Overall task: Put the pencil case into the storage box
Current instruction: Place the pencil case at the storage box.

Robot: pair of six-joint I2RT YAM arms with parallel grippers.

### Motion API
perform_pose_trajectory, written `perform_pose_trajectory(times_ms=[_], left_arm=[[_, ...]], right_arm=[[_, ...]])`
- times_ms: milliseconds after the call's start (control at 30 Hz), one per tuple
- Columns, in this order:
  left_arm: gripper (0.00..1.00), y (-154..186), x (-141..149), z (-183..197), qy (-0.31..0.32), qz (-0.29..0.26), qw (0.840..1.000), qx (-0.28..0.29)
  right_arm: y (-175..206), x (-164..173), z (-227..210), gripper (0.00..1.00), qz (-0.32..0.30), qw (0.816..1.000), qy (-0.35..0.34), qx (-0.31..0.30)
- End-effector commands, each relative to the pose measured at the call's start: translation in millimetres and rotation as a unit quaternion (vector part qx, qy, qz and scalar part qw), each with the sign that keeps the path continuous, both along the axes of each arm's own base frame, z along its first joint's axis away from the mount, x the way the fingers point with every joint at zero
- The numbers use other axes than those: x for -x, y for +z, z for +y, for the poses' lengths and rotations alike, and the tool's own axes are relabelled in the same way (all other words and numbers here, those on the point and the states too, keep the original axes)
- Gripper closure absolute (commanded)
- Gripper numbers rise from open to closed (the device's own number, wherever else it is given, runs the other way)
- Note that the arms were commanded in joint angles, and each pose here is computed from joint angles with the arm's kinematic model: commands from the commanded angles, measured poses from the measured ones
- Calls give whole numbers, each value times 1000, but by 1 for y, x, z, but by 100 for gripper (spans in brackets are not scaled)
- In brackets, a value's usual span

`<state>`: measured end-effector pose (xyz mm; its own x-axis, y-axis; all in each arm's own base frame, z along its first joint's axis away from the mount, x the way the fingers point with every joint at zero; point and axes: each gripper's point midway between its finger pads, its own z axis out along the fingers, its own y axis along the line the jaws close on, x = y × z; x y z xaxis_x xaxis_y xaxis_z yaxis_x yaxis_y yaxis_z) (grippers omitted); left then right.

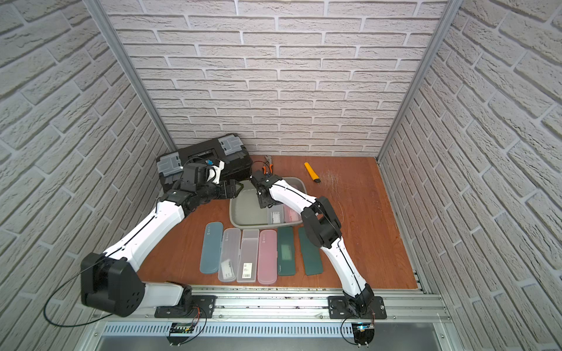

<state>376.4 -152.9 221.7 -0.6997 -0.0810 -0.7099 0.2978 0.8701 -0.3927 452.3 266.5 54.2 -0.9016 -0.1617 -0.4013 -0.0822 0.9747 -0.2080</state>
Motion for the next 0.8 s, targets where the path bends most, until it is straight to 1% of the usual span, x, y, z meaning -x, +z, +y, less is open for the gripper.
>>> perform_pose_trajectory(times_ms=[0,33,100,200,300,400,500,533,600,633,767], left_arm=[[1,2,1,1,-2,-12,1000,-6],[2,1,1,1,-3,-11,1000,-7],[1,1,1,2,-2,-12,1000,-11],[2,1,0,3,0,-12,1000,-15],[1,2,2,2,-3,-15,1000,-21],[1,-1,6,-2,-10,-20,999,-45],[1,-6,12,-12,-26,-20,997,-65],[2,-6,14,-15,-31,-22,997,-69],[2,-6,18,-22,-41,-24,996,-71],[2,-5,18,-26,-46,-26,996,-70],[2,-4,19,-32,-59,-28,994,-84]], right_arm=[[10,-3,-10,7,-13,999,0,32],[12,-3,-13,7,-15,999,-2,35],[20,-4,-13,7,-16,1000,-4,23],[41,-6,-4,7,-33,999,8,-20],[76,-7,8,7,-56,996,30,-67],[116,-3,4,7,-83,991,27,-101],[151,13,-7,7,-114,983,26,-144],[157,21,-13,7,-123,980,23,-154],[157,39,-31,7,-128,980,11,-152],[152,51,-45,7,-122,982,1,-141],[118,103,-89,7,-79,991,-30,-104]])
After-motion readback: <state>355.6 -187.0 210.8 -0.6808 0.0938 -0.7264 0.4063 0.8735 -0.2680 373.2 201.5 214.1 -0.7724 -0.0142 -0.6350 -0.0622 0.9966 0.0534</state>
